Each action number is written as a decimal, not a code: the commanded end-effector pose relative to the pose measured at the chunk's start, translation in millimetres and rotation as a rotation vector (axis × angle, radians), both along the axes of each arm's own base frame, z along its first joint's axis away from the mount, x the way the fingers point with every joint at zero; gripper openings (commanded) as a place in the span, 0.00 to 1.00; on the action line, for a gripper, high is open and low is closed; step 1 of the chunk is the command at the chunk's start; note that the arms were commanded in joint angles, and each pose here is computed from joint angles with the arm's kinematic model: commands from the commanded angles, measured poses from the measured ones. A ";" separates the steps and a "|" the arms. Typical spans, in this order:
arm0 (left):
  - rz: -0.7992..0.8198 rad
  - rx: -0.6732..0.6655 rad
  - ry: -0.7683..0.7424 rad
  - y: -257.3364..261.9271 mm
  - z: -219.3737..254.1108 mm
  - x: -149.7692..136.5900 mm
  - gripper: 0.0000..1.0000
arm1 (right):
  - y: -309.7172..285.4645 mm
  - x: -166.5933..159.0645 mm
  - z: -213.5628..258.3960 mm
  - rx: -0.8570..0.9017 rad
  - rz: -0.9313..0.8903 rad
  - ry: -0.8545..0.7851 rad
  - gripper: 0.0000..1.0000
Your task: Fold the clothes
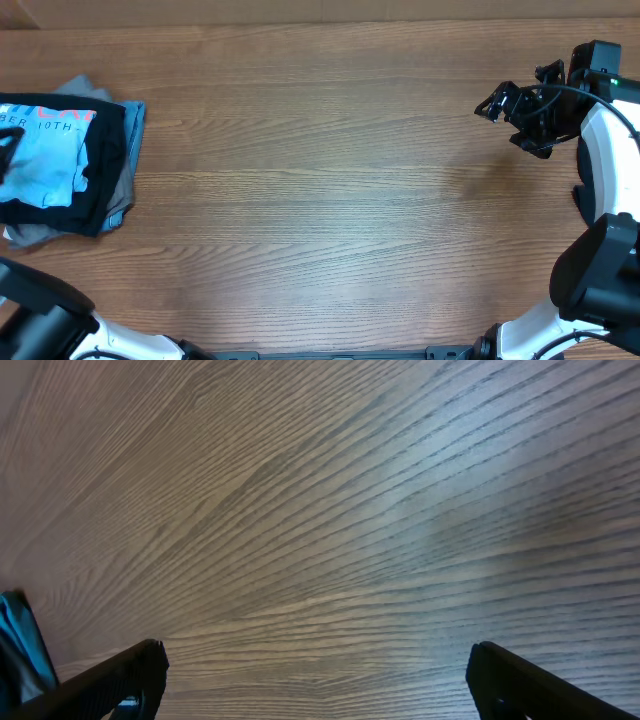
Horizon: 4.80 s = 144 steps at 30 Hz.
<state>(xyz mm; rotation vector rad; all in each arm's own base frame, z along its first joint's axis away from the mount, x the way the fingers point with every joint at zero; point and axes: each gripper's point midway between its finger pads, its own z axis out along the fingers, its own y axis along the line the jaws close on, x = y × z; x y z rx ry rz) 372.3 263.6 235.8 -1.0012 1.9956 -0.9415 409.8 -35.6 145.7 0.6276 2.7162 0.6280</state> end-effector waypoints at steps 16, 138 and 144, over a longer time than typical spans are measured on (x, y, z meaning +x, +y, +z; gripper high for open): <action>0.256 0.062 0.353 43.9 -123.0 -74.1 0.04 | -1.5 0.0 -2.3 -0.007 -0.001 0.002 1.00; -0.443 0.326 0.057 -298.5 6.8 102.6 1.00 | -1.5 0.0 -2.3 -0.007 -0.001 0.002 1.00; -0.443 0.326 0.058 -298.5 6.7 102.5 1.00 | -1.5 0.0 -2.3 -0.007 -0.001 0.002 1.00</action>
